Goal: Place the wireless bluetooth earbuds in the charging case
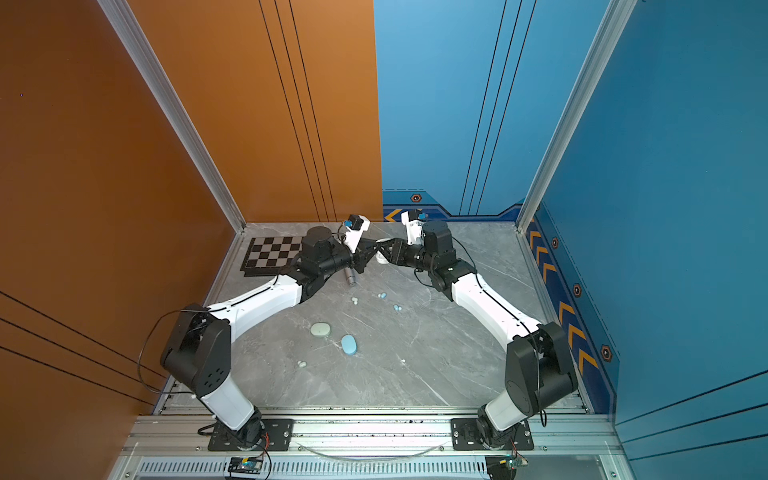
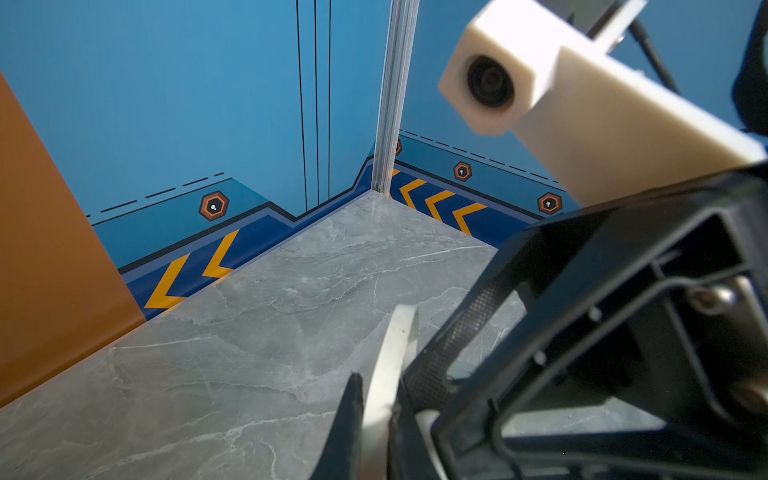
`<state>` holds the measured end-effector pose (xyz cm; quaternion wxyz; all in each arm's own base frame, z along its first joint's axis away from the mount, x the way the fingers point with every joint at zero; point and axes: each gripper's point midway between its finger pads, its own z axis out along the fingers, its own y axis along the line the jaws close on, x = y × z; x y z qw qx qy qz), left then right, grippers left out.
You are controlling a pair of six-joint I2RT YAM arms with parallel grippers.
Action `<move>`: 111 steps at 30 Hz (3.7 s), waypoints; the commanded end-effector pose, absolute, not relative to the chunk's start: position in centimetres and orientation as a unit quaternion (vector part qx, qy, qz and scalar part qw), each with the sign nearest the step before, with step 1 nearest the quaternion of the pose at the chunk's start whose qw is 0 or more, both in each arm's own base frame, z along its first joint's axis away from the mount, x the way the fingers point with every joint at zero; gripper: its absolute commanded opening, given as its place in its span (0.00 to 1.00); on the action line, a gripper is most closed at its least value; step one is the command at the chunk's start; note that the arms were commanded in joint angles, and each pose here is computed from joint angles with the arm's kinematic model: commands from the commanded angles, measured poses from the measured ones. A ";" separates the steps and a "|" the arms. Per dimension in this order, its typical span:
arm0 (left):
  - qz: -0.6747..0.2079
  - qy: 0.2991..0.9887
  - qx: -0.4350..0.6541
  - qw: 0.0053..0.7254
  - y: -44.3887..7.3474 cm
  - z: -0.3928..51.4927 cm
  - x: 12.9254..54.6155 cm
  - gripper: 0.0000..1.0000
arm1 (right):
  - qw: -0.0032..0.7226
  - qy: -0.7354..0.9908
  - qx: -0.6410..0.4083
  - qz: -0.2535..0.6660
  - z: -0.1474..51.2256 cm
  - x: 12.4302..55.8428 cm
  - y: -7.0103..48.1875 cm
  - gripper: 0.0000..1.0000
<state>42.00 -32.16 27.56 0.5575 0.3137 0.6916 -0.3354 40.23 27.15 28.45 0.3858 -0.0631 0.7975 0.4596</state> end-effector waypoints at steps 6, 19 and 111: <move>-0.306 0.654 0.333 0.606 -30.9 30.9 41.8 0.00 | 0.435 0.781 -0.076 0.441 33.3 39.9 25.7 0.36; -0.235 0.641 0.377 0.626 -30.6 31.1 42.8 0.00 | 0.446 0.801 -0.007 0.399 34.6 40.3 22.6 0.32; -0.249 0.631 0.437 0.591 -34.3 28.5 40.4 0.00 | 0.496 0.833 0.103 0.224 34.0 40.0 13.4 0.50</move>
